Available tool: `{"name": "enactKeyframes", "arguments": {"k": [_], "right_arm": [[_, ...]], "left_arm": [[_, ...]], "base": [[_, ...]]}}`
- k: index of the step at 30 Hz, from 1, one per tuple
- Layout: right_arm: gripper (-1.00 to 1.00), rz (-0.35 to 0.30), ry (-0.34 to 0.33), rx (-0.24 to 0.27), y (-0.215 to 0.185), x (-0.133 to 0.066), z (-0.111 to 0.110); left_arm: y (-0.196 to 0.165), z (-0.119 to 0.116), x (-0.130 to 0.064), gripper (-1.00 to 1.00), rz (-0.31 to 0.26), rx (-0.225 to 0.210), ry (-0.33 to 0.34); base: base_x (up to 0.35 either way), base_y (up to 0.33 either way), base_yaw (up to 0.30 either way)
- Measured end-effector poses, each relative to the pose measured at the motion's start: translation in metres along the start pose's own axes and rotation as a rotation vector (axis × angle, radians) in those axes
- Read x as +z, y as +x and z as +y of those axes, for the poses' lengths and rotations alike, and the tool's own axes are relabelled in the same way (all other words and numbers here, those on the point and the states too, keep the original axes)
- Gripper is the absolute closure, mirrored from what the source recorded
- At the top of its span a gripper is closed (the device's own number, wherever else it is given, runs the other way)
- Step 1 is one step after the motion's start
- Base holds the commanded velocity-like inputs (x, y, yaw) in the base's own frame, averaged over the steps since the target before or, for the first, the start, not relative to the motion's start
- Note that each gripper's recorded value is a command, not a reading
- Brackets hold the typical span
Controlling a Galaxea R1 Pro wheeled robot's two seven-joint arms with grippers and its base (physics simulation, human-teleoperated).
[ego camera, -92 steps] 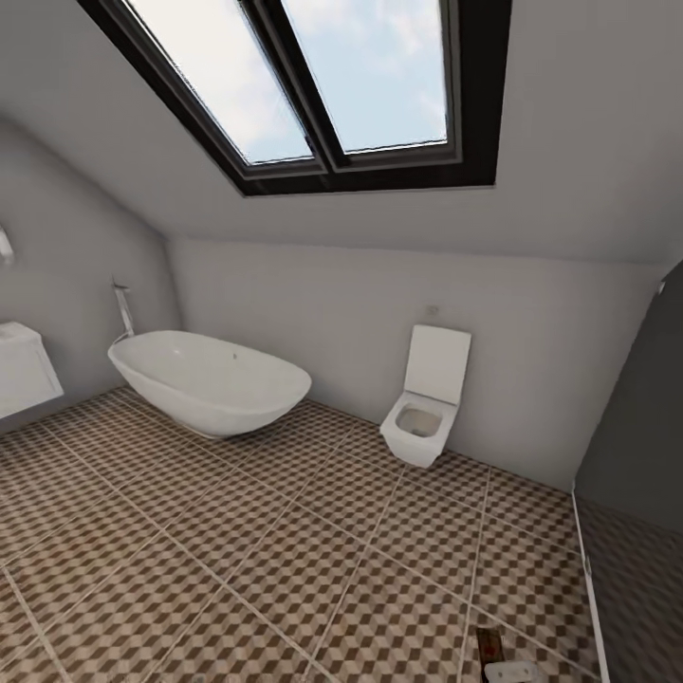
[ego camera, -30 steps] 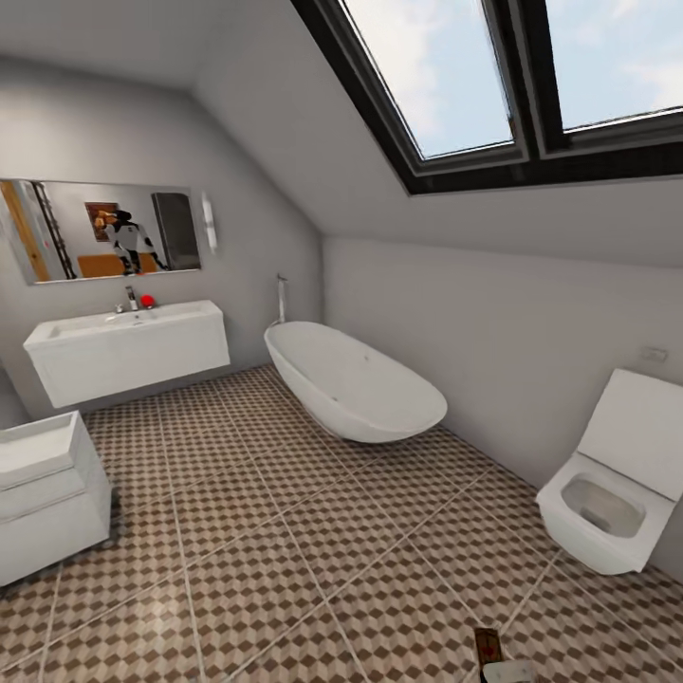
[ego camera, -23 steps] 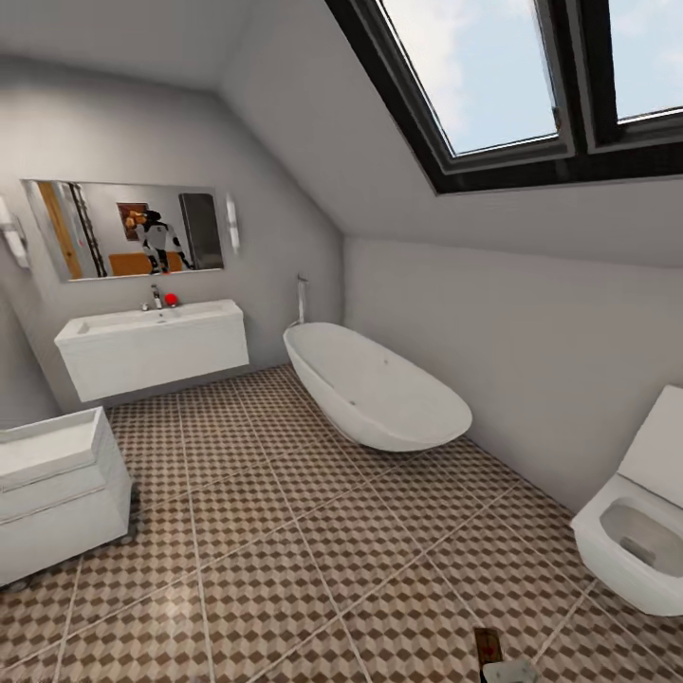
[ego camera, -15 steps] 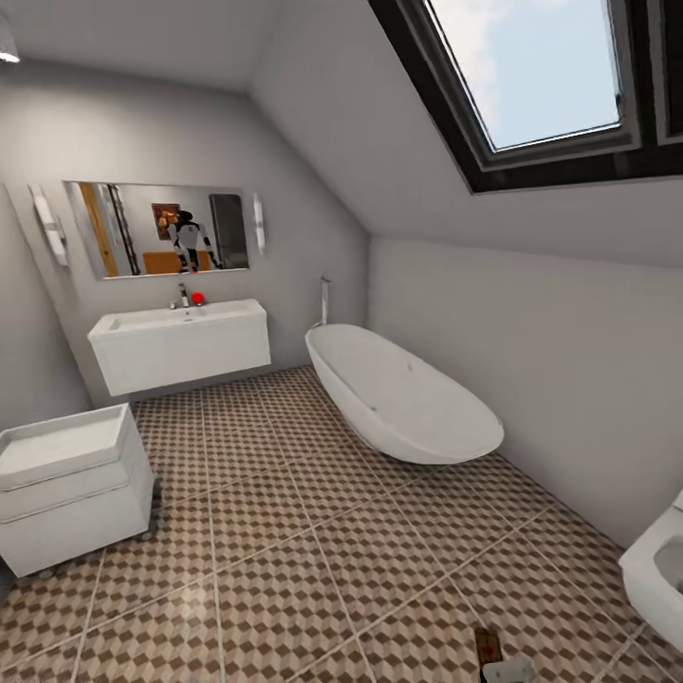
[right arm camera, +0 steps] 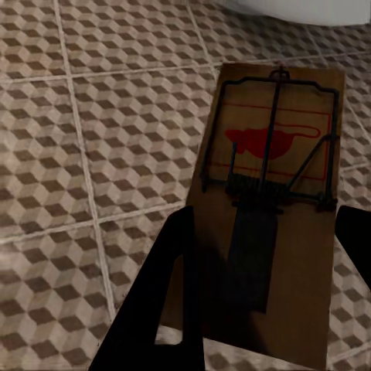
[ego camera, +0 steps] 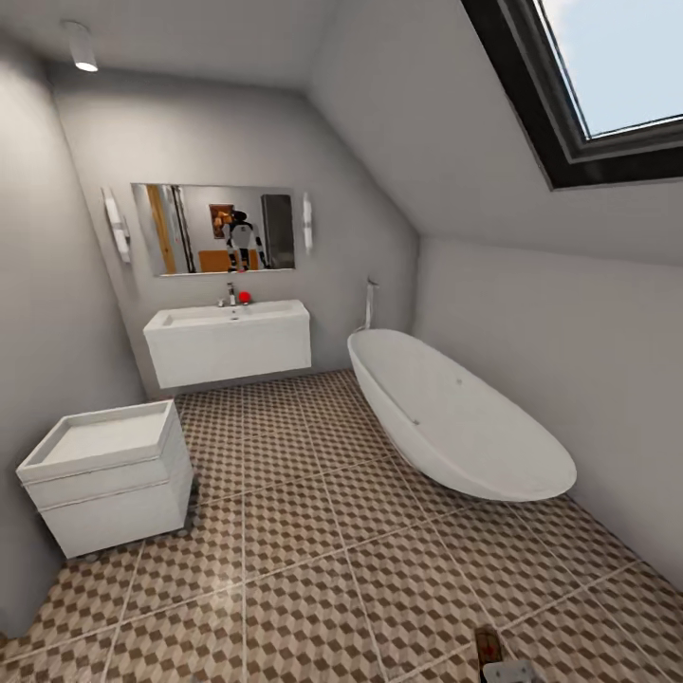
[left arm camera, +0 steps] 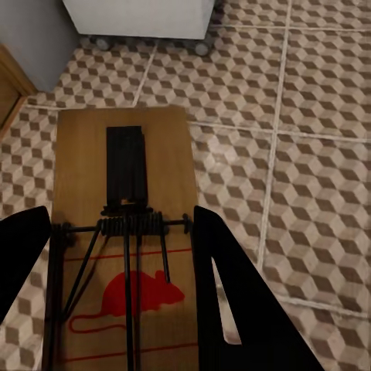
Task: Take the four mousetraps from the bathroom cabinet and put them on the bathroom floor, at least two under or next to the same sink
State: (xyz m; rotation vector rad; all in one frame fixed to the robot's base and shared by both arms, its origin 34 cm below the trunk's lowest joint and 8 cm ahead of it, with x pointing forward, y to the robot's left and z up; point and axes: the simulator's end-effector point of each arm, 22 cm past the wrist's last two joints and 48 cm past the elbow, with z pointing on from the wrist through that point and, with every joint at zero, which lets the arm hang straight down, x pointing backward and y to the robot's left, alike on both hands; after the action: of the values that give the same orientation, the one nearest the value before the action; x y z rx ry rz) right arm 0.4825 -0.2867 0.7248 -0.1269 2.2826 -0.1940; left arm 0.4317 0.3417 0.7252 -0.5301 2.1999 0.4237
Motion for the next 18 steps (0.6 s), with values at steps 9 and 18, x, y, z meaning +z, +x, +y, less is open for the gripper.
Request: {"name": "enactKeyframes", "arguments": {"k": [9,18], "right_arm": [[1.00,0.001,0.001,0.000,0.0003,0.0000,-0.0003],[1.00,0.000,0.000,0.000,0.0002,0.0000,0.0000]], "left_arm": [[0.0004,-0.0008,-0.0004,1.00,0.001,0.000,0.001],[0.0006,-0.0010,-0.0004,1.00,0.002,0.000,0.001]], "base": [[0.326,0.000,0.300],[0.326,0.000,0.300]]}}
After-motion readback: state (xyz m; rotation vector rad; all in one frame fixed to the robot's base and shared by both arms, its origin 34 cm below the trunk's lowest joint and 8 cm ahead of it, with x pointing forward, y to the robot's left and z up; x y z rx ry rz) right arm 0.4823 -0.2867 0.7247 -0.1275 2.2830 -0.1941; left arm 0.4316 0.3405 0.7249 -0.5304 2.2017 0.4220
